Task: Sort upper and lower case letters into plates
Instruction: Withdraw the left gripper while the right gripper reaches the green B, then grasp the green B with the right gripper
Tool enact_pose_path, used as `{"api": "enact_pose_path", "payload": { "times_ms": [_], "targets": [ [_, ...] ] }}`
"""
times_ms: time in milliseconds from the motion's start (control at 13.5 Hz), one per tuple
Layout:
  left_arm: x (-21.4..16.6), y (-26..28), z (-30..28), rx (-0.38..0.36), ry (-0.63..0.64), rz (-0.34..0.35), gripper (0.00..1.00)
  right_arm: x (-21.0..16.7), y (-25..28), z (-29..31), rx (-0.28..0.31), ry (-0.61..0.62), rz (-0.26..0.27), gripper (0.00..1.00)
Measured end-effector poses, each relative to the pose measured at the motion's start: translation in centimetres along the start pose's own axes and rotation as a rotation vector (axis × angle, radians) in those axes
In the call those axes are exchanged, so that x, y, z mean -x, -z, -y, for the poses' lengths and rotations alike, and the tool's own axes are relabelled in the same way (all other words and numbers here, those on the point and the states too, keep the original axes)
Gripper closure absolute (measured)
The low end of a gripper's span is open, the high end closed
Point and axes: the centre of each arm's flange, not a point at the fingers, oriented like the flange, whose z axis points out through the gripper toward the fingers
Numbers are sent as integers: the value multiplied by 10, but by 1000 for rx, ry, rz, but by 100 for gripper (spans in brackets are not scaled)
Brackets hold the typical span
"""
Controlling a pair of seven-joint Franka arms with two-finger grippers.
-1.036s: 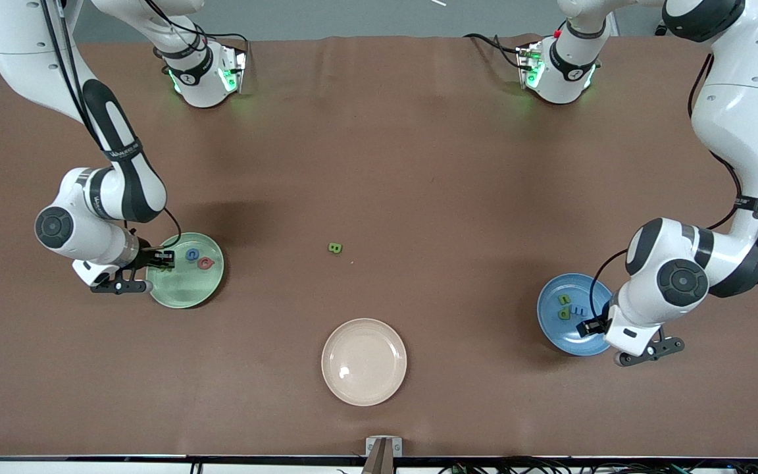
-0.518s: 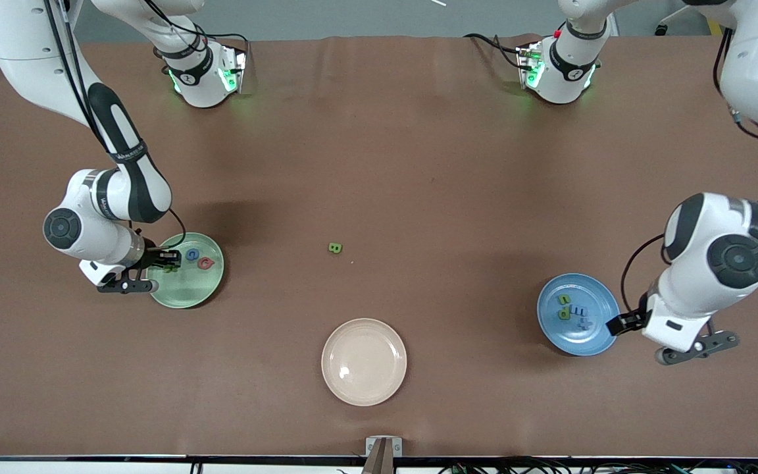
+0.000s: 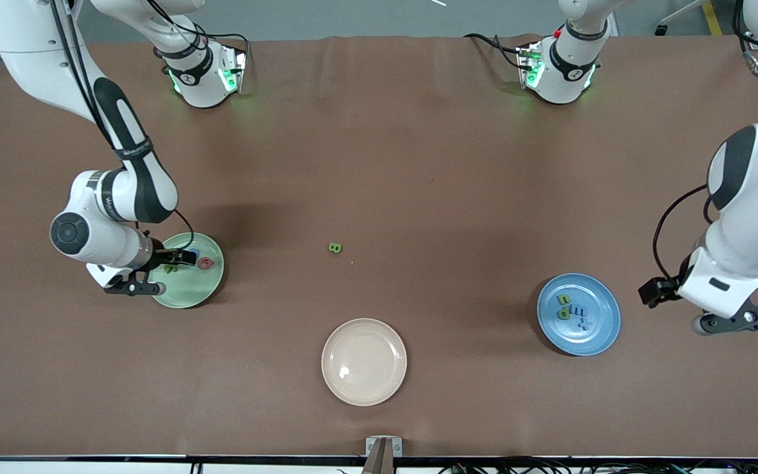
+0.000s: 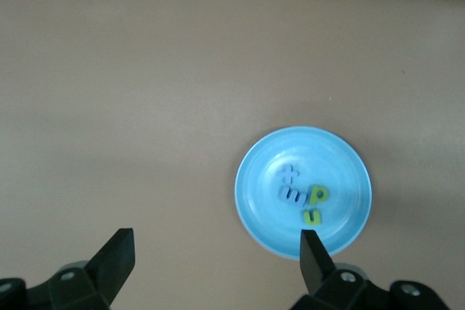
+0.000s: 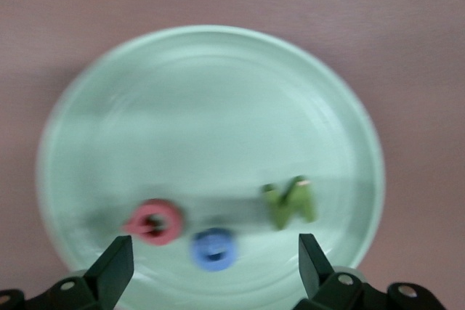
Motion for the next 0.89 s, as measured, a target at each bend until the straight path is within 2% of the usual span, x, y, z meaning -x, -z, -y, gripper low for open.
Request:
{"api": "enact_pose_path", "payload": {
  "times_ms": [222, 444, 888],
  "targets": [
    [18, 42, -1, 27, -16, 36, 0, 15, 16, 85, 2, -105, -16, 0],
    [33, 72, -1, 57, -75, 64, 0, 37, 14, 152, -30, -185, -9, 0],
    [67, 132, 29, 134, -104, 81, 0, 83, 6, 269, -75, -313, -98, 0]
  ]
}}
